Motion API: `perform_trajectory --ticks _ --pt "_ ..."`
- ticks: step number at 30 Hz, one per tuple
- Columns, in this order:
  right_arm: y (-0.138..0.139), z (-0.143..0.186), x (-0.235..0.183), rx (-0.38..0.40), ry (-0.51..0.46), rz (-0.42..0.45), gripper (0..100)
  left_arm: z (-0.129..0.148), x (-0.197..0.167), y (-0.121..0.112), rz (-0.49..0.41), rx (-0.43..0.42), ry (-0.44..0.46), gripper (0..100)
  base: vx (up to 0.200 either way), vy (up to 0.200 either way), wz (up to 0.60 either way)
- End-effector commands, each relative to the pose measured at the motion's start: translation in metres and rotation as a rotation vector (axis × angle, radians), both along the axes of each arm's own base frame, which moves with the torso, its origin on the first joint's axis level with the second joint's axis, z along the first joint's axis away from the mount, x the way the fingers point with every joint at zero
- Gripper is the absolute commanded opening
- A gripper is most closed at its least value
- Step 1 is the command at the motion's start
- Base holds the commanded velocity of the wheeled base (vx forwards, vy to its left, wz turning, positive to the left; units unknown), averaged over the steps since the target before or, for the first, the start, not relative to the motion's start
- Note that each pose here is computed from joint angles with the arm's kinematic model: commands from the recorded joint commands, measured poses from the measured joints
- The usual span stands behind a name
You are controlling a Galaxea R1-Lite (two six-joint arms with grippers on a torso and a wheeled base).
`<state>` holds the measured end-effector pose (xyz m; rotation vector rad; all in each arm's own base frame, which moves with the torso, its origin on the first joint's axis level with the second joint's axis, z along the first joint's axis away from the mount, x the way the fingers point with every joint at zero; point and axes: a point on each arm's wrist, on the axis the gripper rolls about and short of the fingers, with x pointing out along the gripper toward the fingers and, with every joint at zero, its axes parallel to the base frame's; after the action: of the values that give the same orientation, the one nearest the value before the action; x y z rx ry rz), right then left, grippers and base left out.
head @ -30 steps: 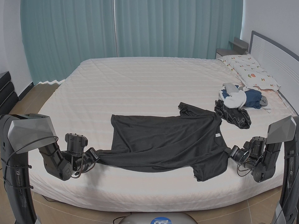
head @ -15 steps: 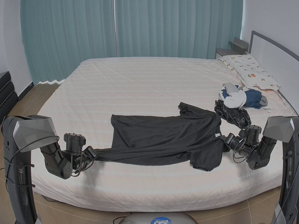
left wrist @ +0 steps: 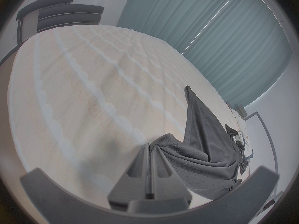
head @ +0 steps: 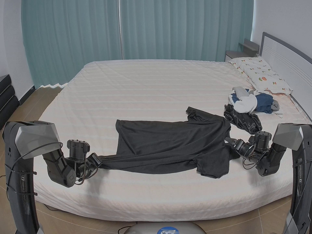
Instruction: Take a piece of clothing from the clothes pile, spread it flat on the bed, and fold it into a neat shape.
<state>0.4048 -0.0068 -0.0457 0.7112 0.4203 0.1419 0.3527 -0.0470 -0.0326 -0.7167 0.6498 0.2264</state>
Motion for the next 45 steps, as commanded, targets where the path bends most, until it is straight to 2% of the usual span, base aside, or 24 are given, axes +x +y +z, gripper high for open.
perform_trajectory --ticks 1,2,5,8,17,21,29,39,40,45 --pt "-0.003 0.016 -0.025 0.02 0.017 0.05 100 0.0 0.0 0.0 0.002 -0.001 0.001 0 0.0 0.0 0.0" --pt "-0.001 0.015 -0.038 0.034 0.046 0.089 100 0.0 0.0 0.0 0.002 -0.001 0.001 0 0.0 0.0 0.0" --pt "0.005 0.01 -0.052 0.017 0.091 0.121 100 0.0 0.0 0.001 0.002 -0.001 0.001 0 0.0 0.0 0.0" --pt "0.01 -0.002 -0.066 -0.036 0.136 0.171 100 0.0 0.0 0.001 0.004 -0.001 0.001 0 0.0 0.0 0.0" --pt "0.037 -0.006 -0.075 -0.061 0.159 0.261 100 0.0 0.0 0.002 0.004 -0.002 0.002 0 0.0 0.0 0.0" --pt "0.043 -0.008 -0.078 -0.065 0.176 0.279 100 0.0 0.0 0.002 0.006 -0.001 0.001 0 0.0 0.0 0.0" --pt "0.026 0.001 -0.081 -0.075 0.166 0.23 100 0.0 0.0 0.002 0.004 -0.002 0.002 0 0.0 0.0 0.0" --pt "0.039 -0.009 -0.079 -0.077 0.18 0.268 100 0.0 0.0 0.002 0.004 -0.003 0.0 0 0.0 0.0 0.0" --pt "0.045 -0.01 -0.074 -0.086 0.167 0.272 0 0.0 0.0 0.002 0.004 -0.003 0.0 0 0.0 0.0 0.0" --pt "0.039 -0.006 -0.078 -0.092 0.173 0.244 0 0.001 -0.001 0.002 0.003 -0.004 0.002 0 0.0 0.0 0.0"
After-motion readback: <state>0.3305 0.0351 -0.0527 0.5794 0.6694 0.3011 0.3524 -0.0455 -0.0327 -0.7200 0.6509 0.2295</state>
